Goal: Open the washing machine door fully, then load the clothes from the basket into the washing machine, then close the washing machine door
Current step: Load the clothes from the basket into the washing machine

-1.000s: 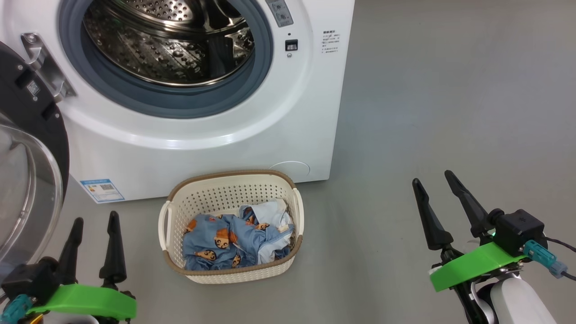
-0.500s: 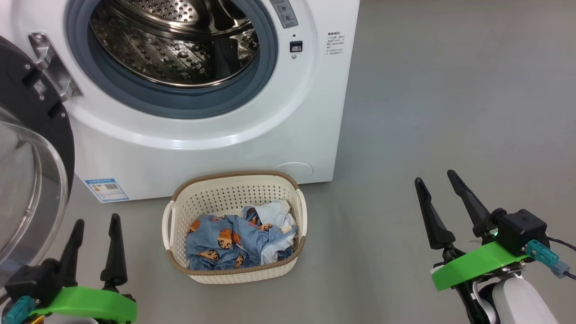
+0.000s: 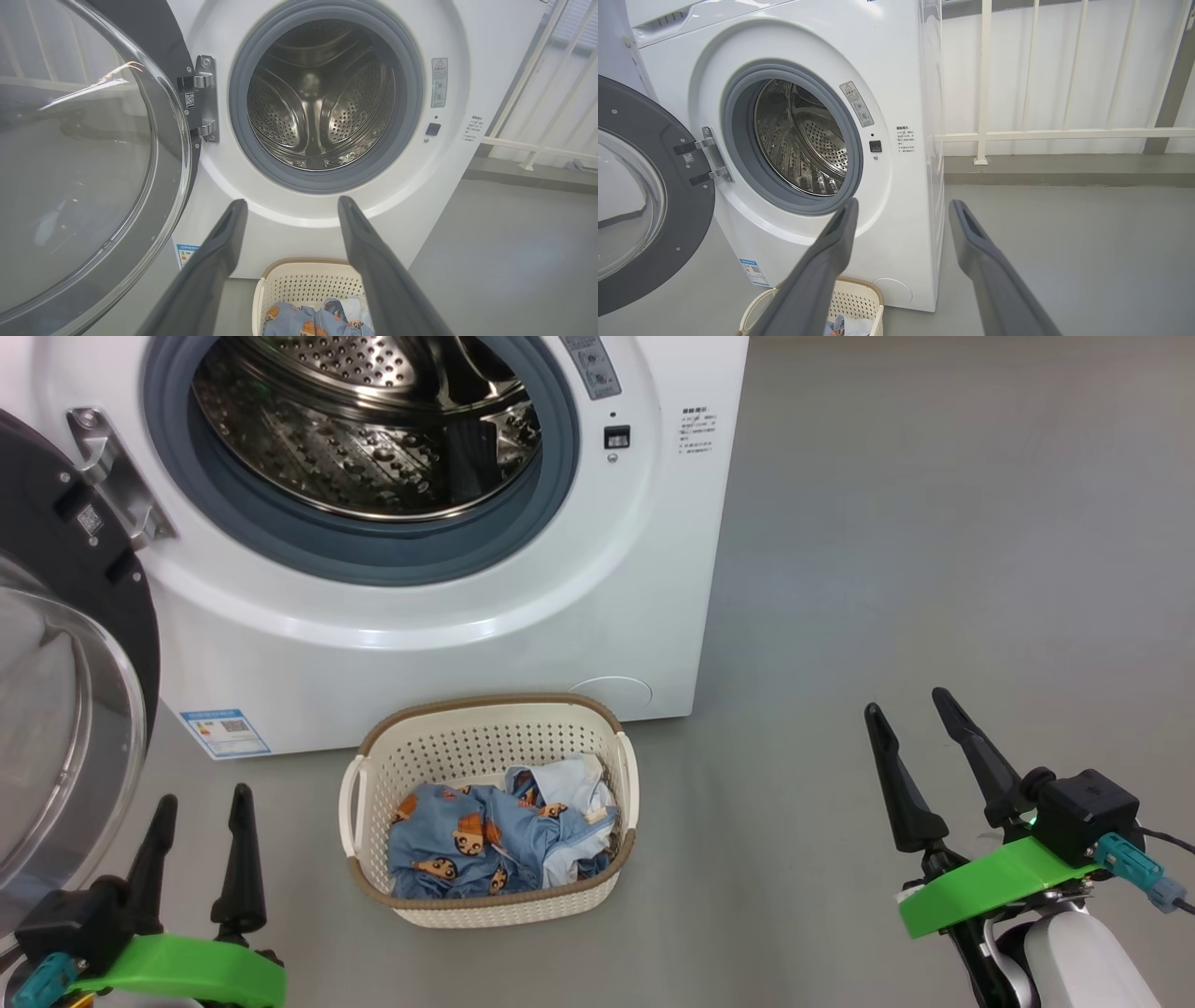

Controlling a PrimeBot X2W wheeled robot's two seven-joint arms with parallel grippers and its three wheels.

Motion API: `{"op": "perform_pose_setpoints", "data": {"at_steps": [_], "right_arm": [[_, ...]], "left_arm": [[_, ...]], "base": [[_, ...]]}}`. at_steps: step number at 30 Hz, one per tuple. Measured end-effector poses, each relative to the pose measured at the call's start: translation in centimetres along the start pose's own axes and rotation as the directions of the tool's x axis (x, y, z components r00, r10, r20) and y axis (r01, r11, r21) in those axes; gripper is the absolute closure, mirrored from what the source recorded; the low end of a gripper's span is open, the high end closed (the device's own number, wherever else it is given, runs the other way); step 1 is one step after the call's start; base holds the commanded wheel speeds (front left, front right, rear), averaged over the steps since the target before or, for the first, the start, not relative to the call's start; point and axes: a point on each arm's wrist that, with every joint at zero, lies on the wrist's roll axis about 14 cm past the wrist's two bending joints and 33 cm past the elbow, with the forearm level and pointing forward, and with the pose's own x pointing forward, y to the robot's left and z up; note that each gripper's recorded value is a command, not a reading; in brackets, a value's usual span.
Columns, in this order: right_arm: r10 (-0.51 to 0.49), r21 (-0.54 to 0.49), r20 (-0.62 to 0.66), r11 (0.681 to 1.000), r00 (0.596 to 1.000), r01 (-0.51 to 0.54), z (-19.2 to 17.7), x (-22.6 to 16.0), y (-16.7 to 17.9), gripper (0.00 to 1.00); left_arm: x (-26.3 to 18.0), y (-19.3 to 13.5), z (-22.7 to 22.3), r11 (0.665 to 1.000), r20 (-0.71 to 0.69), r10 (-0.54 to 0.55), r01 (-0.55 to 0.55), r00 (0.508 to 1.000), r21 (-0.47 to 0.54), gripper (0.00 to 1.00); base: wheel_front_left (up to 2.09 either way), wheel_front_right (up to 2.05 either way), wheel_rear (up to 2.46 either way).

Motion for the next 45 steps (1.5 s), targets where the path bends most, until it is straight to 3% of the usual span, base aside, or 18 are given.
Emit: {"op": "perform_pose_setpoints", "data": {"at_steps": [29, 45], "right_arm": [[0.008, 0.005, 0.000, 1.000, 1.000, -0.008, -0.09, 0.22, 0.32, 0.00], [0.000, 0.010, -0.007, 1.000, 1.000, 0.000, -0.43, 0.29, 0.16, 0.00]], "left_arm": [[-0.20, 0.21, -0.10, 1.000, -0.001, 0.009, -0.009, 1.000, -0.003, 0.00], [-0.09, 0.27, -0.53, 1.000, -0.012, 0.010, -0.010, 1.000, -0.004, 0.00]], "base": [[0.05, -0.03, -0.01], [1.33, -1.33, -0.01]]}}
